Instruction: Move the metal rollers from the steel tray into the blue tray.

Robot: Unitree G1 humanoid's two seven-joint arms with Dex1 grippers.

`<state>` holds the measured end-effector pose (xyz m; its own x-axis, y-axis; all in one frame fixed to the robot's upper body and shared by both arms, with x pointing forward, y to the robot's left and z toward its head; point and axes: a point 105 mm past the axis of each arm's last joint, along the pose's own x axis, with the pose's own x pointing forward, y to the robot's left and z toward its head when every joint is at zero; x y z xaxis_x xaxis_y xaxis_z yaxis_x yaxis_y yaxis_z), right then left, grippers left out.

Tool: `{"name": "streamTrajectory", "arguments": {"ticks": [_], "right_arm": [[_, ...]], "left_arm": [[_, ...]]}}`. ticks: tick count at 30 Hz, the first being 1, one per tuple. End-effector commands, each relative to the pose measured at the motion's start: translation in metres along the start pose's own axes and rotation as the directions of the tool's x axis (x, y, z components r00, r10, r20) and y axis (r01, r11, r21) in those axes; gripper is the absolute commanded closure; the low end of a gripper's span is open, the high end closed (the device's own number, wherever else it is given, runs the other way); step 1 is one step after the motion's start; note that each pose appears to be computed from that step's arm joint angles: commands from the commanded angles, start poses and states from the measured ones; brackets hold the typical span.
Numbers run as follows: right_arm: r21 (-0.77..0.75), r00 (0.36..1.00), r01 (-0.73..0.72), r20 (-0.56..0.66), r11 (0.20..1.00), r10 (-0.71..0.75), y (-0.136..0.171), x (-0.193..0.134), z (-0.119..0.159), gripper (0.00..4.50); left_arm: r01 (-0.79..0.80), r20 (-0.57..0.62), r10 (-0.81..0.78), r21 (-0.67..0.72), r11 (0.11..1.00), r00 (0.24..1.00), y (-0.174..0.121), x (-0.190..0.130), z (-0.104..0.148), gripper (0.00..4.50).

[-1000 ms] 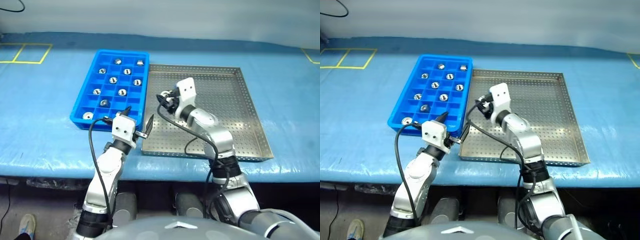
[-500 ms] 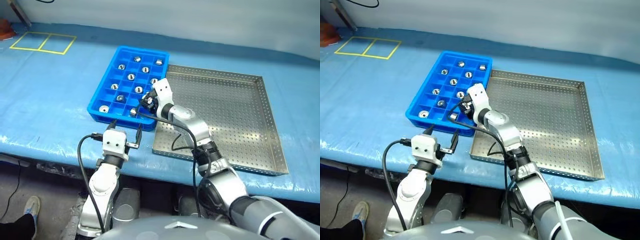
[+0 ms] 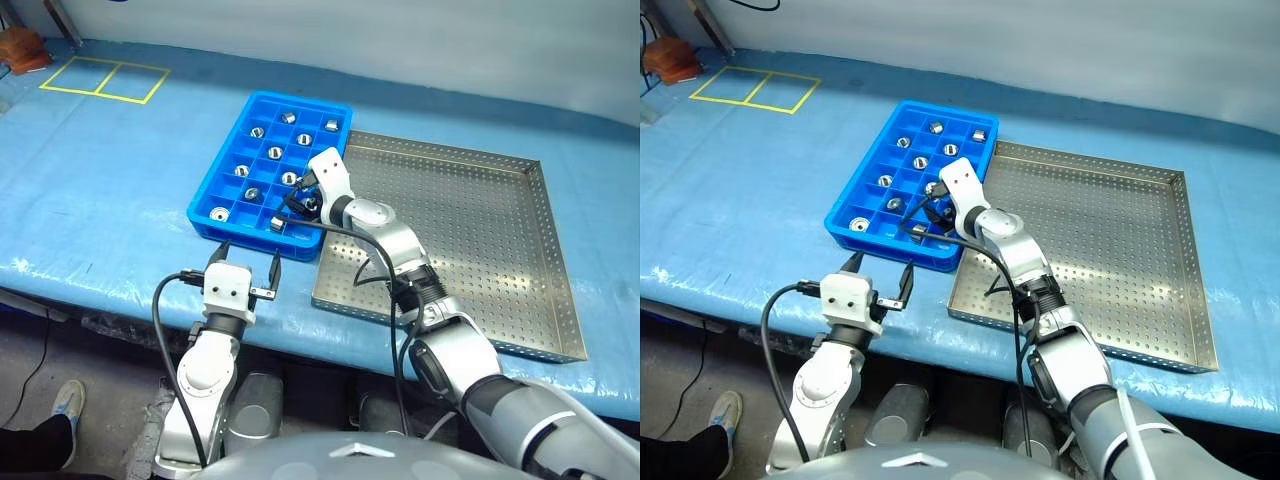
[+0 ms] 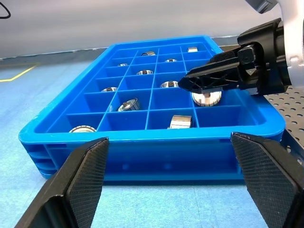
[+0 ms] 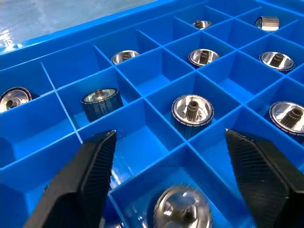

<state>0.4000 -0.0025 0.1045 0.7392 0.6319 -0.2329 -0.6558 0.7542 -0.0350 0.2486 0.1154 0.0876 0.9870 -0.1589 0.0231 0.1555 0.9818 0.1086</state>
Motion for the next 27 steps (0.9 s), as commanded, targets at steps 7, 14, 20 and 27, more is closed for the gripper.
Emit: {"name": "streamTrajectory", "arguments": {"ticks": [7,14,20,27], "right_arm": [[0.078,0.96,-0.215,0.203,0.973,0.195,0.033,-0.025,0.031,0.32],[0.111,0.927,-0.272,0.297,0.956,0.229,0.044,-0.051,0.04,0.32],[0.103,0.96,-0.028,0.281,0.994,-0.003,0.002,-0.078,0.021,0.32],[0.11,0.955,0.194,0.207,0.975,-0.214,-0.036,-0.115,-0.009,0.32]], "left_arm": [[0.07,0.128,-0.07,0.003,0.998,0.989,-0.006,0.014,0.031,0.0],[0.198,0.182,-0.195,0.006,0.98,0.964,-0.02,0.029,0.043,0.0],[0.313,0.197,-0.312,0.028,0.95,0.93,-0.033,0.044,0.043,0.0],[0.5,0.179,-0.505,0.076,0.863,0.844,-0.052,0.049,0.039,0.0]]}}
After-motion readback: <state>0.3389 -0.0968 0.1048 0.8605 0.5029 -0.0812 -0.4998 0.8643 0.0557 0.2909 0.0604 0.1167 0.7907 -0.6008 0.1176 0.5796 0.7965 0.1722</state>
